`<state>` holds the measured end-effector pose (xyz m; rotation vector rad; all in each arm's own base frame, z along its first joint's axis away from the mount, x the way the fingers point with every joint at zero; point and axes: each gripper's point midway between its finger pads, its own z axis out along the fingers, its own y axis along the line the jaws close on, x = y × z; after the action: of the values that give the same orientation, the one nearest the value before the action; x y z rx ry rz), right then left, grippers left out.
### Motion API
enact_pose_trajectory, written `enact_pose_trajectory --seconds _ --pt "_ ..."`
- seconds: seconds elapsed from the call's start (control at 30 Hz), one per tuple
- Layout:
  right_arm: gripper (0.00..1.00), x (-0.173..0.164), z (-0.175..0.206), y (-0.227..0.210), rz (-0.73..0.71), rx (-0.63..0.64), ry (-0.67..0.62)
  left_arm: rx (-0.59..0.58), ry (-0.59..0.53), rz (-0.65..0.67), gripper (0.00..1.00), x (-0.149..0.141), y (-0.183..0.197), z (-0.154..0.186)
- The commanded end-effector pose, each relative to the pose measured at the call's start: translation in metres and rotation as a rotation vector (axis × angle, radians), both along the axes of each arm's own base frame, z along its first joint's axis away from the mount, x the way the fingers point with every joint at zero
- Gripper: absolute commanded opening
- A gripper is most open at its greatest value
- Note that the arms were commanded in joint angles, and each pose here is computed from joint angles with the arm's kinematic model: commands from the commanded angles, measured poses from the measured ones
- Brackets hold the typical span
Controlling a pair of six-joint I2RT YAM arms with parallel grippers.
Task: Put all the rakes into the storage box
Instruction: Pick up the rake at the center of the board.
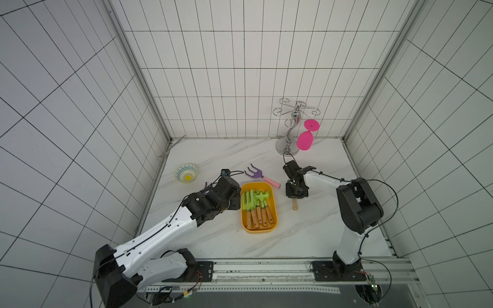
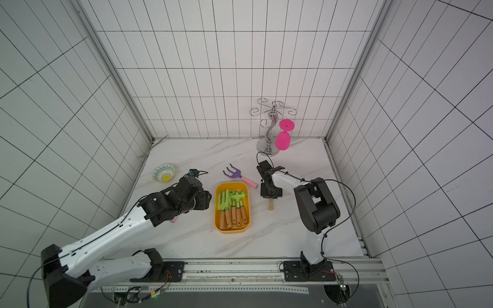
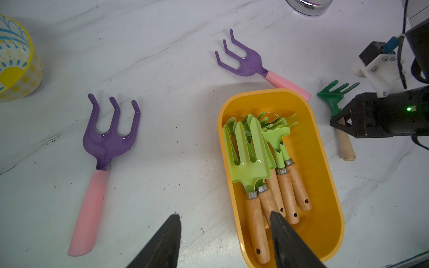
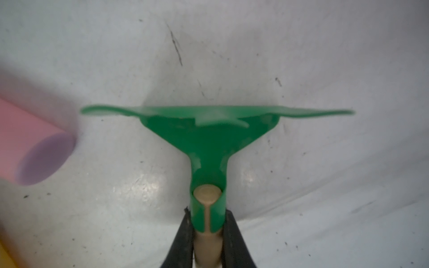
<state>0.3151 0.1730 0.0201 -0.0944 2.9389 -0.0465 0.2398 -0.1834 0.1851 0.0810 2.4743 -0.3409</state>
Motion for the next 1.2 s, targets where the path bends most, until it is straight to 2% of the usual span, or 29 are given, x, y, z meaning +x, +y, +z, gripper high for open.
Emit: enact_pose_trajectory --seconds 0.0,0.3,0.4,0.5,0.63,0.7,0.87,1.0,1.17 --pt "0.08 0.003 0.011 0.006 0.026 0.012 -0.039 -0.026 -0.009 -0.030 0.63 0.005 -0.011 0.002" --pt "0.08 -0.011 0.086 0.016 0.053 0.078 -0.168 -0.056 0.084 -0.116 0.63 0.004 -0.038 -0.013" --pt "0.08 -0.022 0.112 0.022 0.049 0.122 -0.204 -0.162 0.117 -0.234 0.62 -0.004 -0.068 -0.010" --pt "0.08 -0.033 0.138 0.034 0.054 0.193 -0.233 -0.341 0.099 -0.379 0.61 -0.014 -0.103 0.010" --pt "0.08 -0.043 0.167 0.046 0.034 0.277 -0.281 -0.540 0.015 -0.467 0.63 -0.016 -0.130 0.038" --pt "0.08 -0.046 0.177 0.052 0.033 0.308 -0.303 -0.598 0.011 -0.493 0.63 -0.016 -0.139 0.043" --pt "0.08 -0.053 0.194 0.069 0.031 0.388 -0.312 -0.618 0.060 -0.527 0.62 -0.022 -0.161 0.028" --pt "0.08 -0.059 0.196 0.082 0.047 0.404 -0.301 -0.640 0.034 -0.558 0.62 -0.029 -0.179 0.029" --pt "0.08 -0.067 0.195 0.089 0.054 0.417 -0.287 -0.592 0.016 -0.539 0.62 -0.032 -0.188 0.019"
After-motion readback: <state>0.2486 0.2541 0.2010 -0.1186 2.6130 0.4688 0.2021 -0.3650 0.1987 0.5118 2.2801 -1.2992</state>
